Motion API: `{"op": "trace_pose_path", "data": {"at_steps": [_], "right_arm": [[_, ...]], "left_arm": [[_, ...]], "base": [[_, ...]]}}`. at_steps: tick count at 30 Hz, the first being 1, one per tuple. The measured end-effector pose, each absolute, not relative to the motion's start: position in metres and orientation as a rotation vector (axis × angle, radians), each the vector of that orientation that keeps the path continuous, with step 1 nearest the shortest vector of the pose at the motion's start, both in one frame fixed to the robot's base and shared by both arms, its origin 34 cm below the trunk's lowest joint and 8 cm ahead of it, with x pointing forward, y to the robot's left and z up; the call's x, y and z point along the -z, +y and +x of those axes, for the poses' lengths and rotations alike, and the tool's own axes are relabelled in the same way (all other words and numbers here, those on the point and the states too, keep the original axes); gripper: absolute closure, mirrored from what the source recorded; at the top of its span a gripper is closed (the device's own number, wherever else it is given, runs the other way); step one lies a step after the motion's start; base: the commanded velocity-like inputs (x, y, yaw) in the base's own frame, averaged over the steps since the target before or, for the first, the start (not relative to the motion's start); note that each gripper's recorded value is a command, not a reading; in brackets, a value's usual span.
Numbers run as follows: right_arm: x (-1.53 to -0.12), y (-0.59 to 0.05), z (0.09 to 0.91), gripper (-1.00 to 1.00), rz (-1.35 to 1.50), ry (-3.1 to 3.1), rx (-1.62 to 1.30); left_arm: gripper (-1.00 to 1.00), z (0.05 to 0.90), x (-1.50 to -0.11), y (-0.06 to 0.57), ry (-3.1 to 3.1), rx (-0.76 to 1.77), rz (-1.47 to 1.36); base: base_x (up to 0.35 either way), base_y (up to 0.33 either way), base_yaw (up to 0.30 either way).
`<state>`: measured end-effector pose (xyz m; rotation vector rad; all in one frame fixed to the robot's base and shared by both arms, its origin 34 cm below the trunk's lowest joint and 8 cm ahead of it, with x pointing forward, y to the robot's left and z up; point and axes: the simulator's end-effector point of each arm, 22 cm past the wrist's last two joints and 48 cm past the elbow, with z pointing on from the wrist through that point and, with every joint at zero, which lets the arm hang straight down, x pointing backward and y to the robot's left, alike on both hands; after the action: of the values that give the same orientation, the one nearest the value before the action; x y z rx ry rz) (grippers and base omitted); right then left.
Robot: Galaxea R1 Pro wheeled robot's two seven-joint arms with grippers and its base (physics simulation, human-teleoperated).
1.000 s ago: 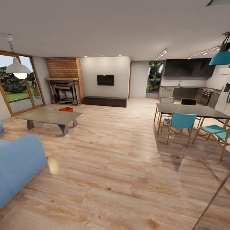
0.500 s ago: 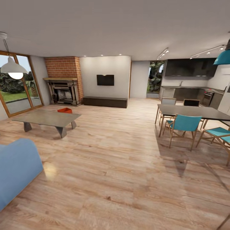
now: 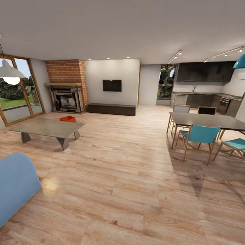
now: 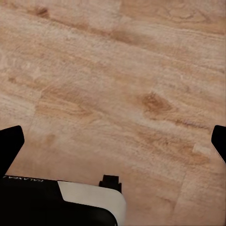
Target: Move the two storage containers from the living room to the garage. In the garage, place one container on the floor and stack the other container on top of it (either order is fine).
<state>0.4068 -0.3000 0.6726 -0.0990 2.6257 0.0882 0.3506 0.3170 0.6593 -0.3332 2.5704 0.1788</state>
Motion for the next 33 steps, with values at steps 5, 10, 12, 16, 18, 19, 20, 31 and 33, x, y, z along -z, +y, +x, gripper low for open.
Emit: {"op": "trace_pose_path", "data": {"at_steps": [5, 10, 12, 16, 18, 19, 20, 31, 33], "right_arm": [[-0.6726, -0.3001, 0.4068, -1.00, -0.098, 2.626, -0.088], [-0.6726, -0.3000, 0.4068, -1.00, -0.098, 2.625, -0.088], [-0.6726, -0.2999, 0.4068, -1.00, -0.098, 2.626, -0.088], [-0.6726, -0.2998, 0.4069, -1.00, -0.098, 2.625, -0.089], [-0.6726, -0.2999, 0.4069, -1.00, -0.098, 2.625, -0.089], [-0.6726, -0.2999, 0.4069, -1.00, -0.098, 2.625, -0.088], [-0.6726, -0.3000, 0.4069, -1.00, -0.098, 2.625, -0.088], [-0.6726, -0.3001, 0.4068, -1.00, -0.097, 2.626, -0.088], [-0.6725, -0.2999, 0.4067, -1.00, -0.097, 2.626, -0.088]], "left_arm": [[-1.00, 0.3502, -0.6592, 0.3179, 2.571, -0.181, -0.334], [-1.00, 0.3503, -0.6593, 0.3185, 2.571, -0.182, -0.333], [-1.00, 0.3503, -0.6593, 0.3185, 2.571, -0.182, -0.334], [-1.00, 0.3503, -0.6592, 0.3176, 2.571, -0.180, -0.333], [-1.00, 0.3503, -0.6592, 0.3172, 2.571, -0.180, -0.333], [-1.00, 0.3503, -0.6592, 0.3171, 2.571, -0.180, -0.333], [-1.00, 0.3503, -0.6591, 0.3170, 2.571, -0.179, -0.333], [-1.00, 0.3503, -0.6591, 0.3161, 2.571, -0.178, -0.333], [-1.00, 0.3504, -0.6590, 0.3158, 2.571, -0.177, -0.333]], "base": [[0.320, 0.000, 0.000], [0.320, 0.000, 0.000], [0.320, 0.000, 0.000], [0.320, 0.000, 0.000], [0.320, 0.000, 0.000], [0.320, 0.000, 0.000], [0.320, 0.000, 0.000], [0.320, 0.000, 0.000], [0.320, 0.000, 0.000]]}}
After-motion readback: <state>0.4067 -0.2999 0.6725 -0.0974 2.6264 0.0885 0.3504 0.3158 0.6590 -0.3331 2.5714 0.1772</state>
